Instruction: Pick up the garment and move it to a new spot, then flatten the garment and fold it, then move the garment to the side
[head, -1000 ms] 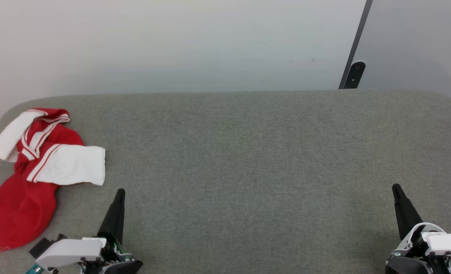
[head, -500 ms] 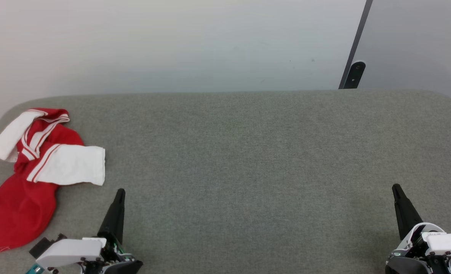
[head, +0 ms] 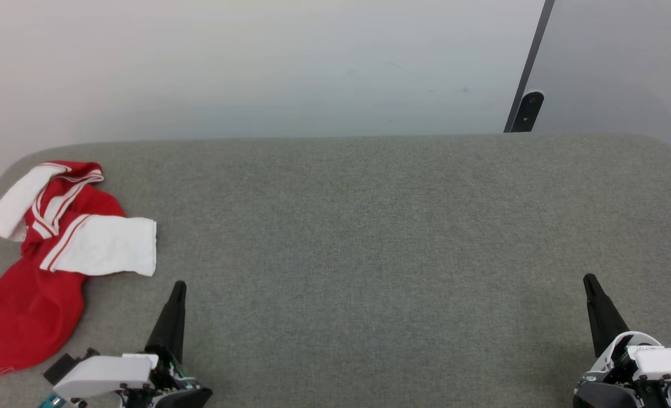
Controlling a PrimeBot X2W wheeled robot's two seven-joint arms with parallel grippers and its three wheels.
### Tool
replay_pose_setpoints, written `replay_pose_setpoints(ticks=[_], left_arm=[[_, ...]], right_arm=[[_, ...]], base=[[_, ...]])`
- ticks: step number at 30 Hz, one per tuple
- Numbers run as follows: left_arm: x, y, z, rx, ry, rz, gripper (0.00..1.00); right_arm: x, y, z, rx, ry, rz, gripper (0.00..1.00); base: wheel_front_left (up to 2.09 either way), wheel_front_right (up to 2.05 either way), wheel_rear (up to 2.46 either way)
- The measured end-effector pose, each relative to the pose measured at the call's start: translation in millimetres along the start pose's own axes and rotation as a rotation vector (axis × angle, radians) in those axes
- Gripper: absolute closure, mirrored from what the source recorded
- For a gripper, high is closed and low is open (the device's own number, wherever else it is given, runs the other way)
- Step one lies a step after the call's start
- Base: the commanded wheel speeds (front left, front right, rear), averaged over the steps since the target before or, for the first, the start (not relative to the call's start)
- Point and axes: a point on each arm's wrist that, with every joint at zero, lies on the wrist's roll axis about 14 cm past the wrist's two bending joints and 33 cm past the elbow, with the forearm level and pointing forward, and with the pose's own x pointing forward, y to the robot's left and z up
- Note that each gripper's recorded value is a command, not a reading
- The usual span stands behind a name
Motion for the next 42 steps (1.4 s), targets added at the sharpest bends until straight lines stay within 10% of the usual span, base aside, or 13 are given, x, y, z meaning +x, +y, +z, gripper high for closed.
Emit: replay_pose_setpoints(ticks=[1, 2, 3, 15, 42], left_arm=[[0, 0, 0, 0.000, 0.000, 0.000, 0.00], [-1, 3, 0, -0.001, 0.000, 0.008, 1.00], [-3, 8, -1, -0.004, -0.001, 0.025, 0.00], [-16, 29, -6, 0.052, -0.005, 0.088, 0.00], [-29, 33, -9, 0.624, 0.006, 0.101, 0.00]], right_arm=[[0, 0, 0, 0.000, 0.000, 0.000, 0.00], [-1, -2, 0, 0.000, 0.000, -0.007, 1.00], [-2, -7, 0, 0.002, -0.001, -0.021, 0.00], [-16, -30, -4, -0.034, -0.012, -0.089, 0.00], [-24, -39, -19, -0.624, 0.068, -0.100, 0.00]], base=[[0.00, 0.00, 0.00], [0.00, 0.00, 0.00], [0.00, 0.00, 0.00], [0.00, 0.00, 0.00], [0.00, 0.00, 0.00]])
